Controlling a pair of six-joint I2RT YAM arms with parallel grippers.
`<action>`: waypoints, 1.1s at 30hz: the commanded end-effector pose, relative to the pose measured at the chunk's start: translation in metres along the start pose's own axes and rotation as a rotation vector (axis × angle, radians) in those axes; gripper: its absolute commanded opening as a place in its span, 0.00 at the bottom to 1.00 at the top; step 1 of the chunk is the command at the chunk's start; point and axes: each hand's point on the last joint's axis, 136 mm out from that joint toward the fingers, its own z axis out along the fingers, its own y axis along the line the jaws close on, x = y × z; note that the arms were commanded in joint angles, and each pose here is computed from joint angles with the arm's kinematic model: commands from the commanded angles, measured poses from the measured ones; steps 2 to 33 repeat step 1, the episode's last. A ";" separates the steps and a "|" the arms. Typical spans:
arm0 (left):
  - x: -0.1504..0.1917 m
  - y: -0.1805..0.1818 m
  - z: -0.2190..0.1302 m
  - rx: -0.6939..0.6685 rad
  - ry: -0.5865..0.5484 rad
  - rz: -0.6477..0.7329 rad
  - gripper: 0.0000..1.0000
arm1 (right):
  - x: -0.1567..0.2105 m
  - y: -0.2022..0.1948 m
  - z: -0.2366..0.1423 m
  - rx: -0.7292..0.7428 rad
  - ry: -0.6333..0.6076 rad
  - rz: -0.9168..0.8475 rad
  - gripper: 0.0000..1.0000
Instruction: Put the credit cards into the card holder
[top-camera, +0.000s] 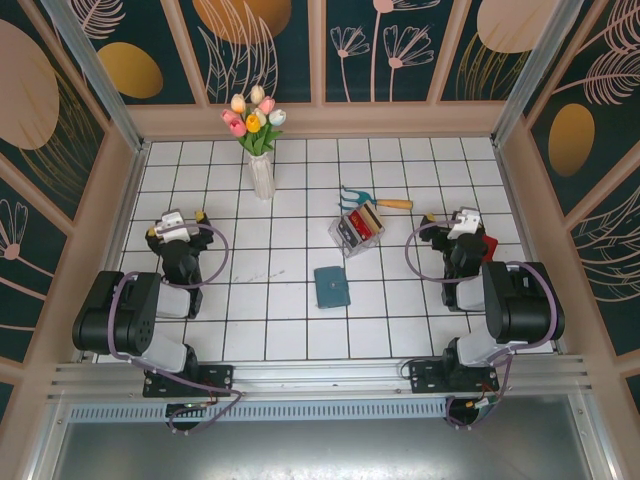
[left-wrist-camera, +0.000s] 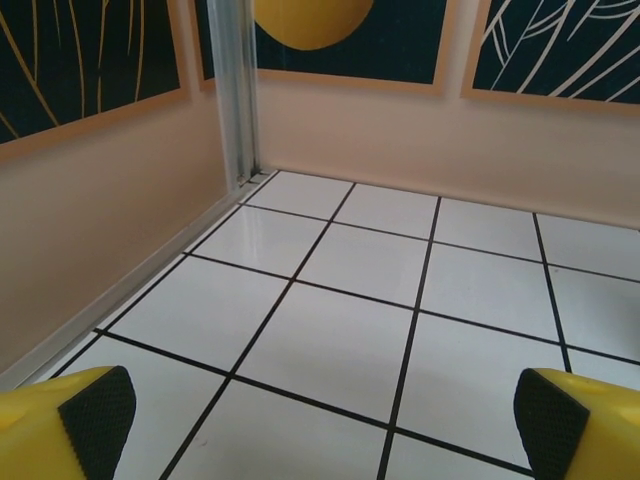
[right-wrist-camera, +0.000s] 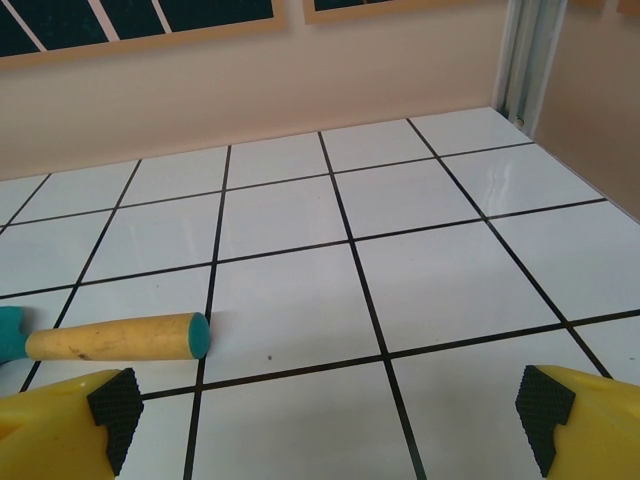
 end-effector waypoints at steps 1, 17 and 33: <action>-0.009 -0.002 -0.001 0.017 -0.038 -0.027 0.99 | -0.011 0.002 0.000 -0.023 -0.043 0.012 0.99; -0.009 -0.002 -0.001 0.017 -0.038 -0.027 0.99 | -0.011 0.002 0.000 -0.023 -0.043 0.012 0.99; -0.009 -0.002 -0.001 0.017 -0.038 -0.027 0.99 | -0.011 0.002 0.000 -0.023 -0.043 0.012 0.99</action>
